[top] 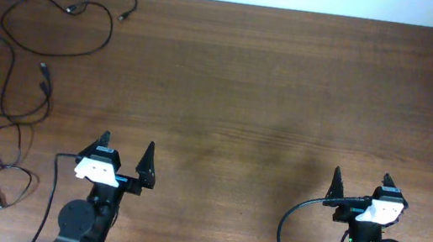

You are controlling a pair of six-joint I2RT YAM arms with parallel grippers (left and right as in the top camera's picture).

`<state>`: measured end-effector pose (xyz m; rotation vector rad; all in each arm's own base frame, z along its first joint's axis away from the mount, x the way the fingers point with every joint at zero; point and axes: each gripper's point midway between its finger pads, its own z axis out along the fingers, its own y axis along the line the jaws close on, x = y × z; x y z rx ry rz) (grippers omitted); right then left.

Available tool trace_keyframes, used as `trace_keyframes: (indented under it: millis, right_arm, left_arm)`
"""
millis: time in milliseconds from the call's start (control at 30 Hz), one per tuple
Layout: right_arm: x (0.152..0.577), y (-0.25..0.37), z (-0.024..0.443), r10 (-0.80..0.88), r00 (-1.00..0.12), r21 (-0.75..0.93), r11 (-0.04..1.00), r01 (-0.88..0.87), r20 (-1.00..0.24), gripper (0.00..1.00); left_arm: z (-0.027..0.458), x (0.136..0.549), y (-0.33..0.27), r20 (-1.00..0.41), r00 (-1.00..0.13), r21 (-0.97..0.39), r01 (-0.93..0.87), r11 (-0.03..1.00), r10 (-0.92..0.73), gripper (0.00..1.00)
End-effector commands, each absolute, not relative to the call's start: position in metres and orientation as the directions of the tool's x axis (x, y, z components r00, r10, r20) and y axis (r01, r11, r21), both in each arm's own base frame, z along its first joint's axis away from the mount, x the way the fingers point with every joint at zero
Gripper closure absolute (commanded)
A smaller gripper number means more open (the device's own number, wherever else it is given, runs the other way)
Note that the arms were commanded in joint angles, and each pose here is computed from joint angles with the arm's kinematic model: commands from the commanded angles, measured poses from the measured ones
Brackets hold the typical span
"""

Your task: Untangle cables

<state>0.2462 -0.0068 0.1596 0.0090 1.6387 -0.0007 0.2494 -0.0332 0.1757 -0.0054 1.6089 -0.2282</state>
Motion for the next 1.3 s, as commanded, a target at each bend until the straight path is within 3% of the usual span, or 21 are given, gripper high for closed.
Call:
trace_keyframes:
  millis: [0,233,333,467,733,1267]
  right_arm:
    - [0.246,-0.006,0.157,0.001,-0.072,0.001,1.0,0.005,-0.997,0.02]
    - [0.246,-0.006,0.157,0.001,-0.072,0.001,1.0,0.005,-0.997,0.02]
    - [0.246,-0.006,0.157,0.001,-0.072,0.001,1.0,0.005,-0.997,0.02]
    - [0.246,-0.006,0.157,0.001,-0.072,0.001,1.0,0.005,-0.997,0.02]
    - [0.246,-0.006,0.157,0.001,-0.072,0.001,1.0,0.005,-0.997,0.02]
    - [0.246,-0.006,0.157,0.001,-0.072,0.001,1.0,0.005,-0.997,0.02]
  left_arm:
    - [0.174,0.248,-0.037,-0.99,-0.035,-0.141,0.162,0.977,-0.137,0.01]
    - [0.185,0.245,-0.022,-0.99,0.022,-0.138,0.105,0.985,-0.141,0.01]
    - [0.154,0.246,-0.008,-0.986,-0.092,-0.14,0.024,0.99,-0.137,0.01]
    - [0.156,0.246,-0.006,-0.987,-0.083,-0.139,0.012,0.99,-0.137,0.01]
    - [0.155,0.246,-0.002,-0.988,-0.083,0.127,0.013,0.992,0.128,0.01]
    - [0.154,0.246,0.002,-0.992,-0.085,-0.09,-0.017,0.996,-0.091,0.01]
